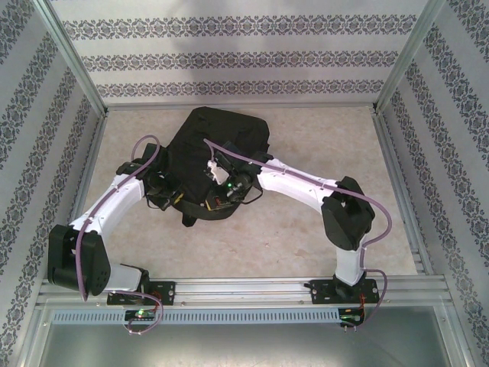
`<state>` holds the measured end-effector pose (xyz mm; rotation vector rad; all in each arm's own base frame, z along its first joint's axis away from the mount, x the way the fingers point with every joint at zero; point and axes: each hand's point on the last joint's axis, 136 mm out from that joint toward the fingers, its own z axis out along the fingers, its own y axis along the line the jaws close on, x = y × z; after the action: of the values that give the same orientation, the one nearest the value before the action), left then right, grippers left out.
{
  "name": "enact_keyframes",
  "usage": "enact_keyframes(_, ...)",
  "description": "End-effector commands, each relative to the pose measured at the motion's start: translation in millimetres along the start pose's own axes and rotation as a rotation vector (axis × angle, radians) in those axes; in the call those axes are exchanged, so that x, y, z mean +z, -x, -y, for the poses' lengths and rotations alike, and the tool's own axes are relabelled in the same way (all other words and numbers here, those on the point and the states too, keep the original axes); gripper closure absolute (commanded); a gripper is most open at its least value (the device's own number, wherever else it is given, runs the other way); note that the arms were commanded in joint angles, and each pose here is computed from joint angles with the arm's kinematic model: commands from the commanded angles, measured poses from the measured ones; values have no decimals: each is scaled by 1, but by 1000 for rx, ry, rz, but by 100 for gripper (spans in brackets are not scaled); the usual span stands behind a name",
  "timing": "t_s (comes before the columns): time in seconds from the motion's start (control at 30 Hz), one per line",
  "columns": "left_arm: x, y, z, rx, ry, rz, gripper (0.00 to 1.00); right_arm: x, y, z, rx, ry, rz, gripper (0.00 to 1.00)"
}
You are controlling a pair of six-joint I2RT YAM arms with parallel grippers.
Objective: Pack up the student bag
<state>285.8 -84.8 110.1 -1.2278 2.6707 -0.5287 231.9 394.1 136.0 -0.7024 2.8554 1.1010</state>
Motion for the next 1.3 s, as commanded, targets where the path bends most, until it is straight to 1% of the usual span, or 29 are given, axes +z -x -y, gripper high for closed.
enact_keyframes(0.0,-11,15,-9,42,66,90,100,-15,-24,4,6,-18,-45,100)
enact_keyframes(0.2,-17,17,-12,65,77,108,100,-24,-28,20,30,-46,-37,100)
enact_keyframes(0.67,-33,17,-23,105,98,139,100,-54,5,58,86,-110,60,100)
enact_keyframes(0.9,-33,15,-27,104,100,131,100,-70,20,82,128,-170,130,100)
enact_keyframes(1.27,-37,16,-27,117,105,139,100,-101,47,113,190,-211,224,100)
